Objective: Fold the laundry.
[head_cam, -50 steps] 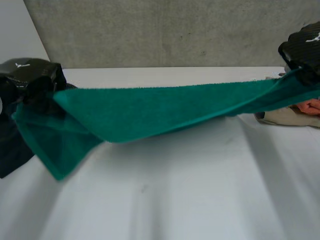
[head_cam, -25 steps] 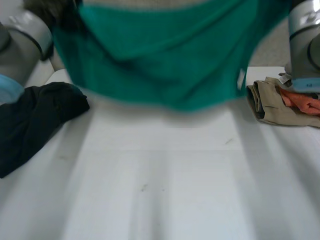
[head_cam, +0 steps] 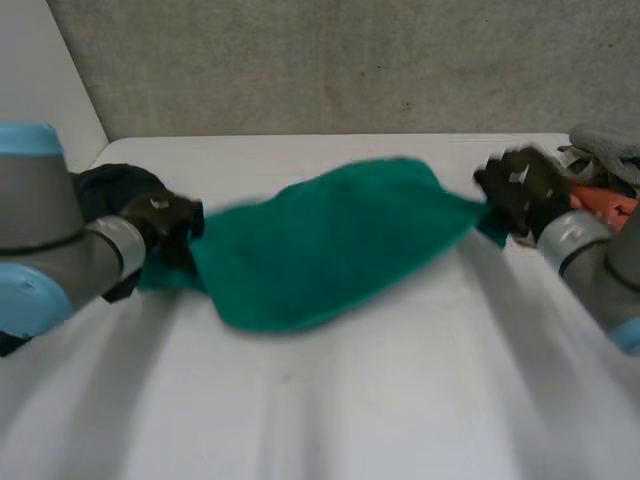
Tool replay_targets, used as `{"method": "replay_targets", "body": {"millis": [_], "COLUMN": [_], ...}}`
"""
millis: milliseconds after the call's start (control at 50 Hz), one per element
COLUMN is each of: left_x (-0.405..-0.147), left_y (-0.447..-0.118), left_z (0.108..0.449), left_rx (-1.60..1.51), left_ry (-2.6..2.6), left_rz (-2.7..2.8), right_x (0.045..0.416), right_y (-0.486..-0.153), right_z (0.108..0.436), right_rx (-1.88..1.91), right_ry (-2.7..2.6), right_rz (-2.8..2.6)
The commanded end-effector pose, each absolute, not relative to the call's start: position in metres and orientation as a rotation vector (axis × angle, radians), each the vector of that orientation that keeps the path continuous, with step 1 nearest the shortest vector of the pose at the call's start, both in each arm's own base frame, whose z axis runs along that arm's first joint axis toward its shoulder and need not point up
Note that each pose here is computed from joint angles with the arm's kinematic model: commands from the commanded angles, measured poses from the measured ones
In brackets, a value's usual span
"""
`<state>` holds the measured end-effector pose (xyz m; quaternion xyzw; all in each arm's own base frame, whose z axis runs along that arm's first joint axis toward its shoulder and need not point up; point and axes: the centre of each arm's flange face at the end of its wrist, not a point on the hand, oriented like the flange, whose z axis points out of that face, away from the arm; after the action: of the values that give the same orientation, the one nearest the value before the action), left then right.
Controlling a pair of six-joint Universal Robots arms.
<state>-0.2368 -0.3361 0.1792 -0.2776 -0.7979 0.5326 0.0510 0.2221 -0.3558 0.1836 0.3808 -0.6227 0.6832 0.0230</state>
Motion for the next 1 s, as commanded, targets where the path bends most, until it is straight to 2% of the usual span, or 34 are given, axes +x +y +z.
{"method": "replay_targets", "body": {"millis": [20, 200, 320, 460, 560, 820, 1000], "left_x": [-0.241, -0.246, -0.236, -0.224, -0.221, -0.222, -0.243], "left_y": [-0.356, -0.341, -0.308, -0.252, -0.230, -0.226, -0.236], "left_z": [0.141, 0.184, 0.200, 0.179, 0.162, 0.148, 0.127], "left_rx": [-1.013, -0.849, -0.815, -1.011, -1.115, -1.066, -1.092], "left_ry": [-2.528, -2.454, -2.406, -2.402, -2.394, -2.429, -2.408], "left_rz": [1.679, 1.828, 1.892, 1.798, 1.718, 1.623, 1.568], "right_x": [0.218, 0.216, 0.215, 0.215, 0.216, 0.215, 0.214], "right_y": [-0.354, -0.353, -0.349, -0.346, -0.345, -0.344, -0.343], "right_z": [0.148, 0.158, 0.155, 0.153, 0.155, 0.154, 0.152], "right_rx": [1.230, 1.101, 1.092, 1.103, 1.103, 1.105, 1.108], "right_ry": [-1.965, -2.020, -2.047, -2.056, -2.049, -2.054, -2.055], "right_rz": [1.951, 1.984, 1.978, 1.966, 1.973, 1.965, 1.955]}}
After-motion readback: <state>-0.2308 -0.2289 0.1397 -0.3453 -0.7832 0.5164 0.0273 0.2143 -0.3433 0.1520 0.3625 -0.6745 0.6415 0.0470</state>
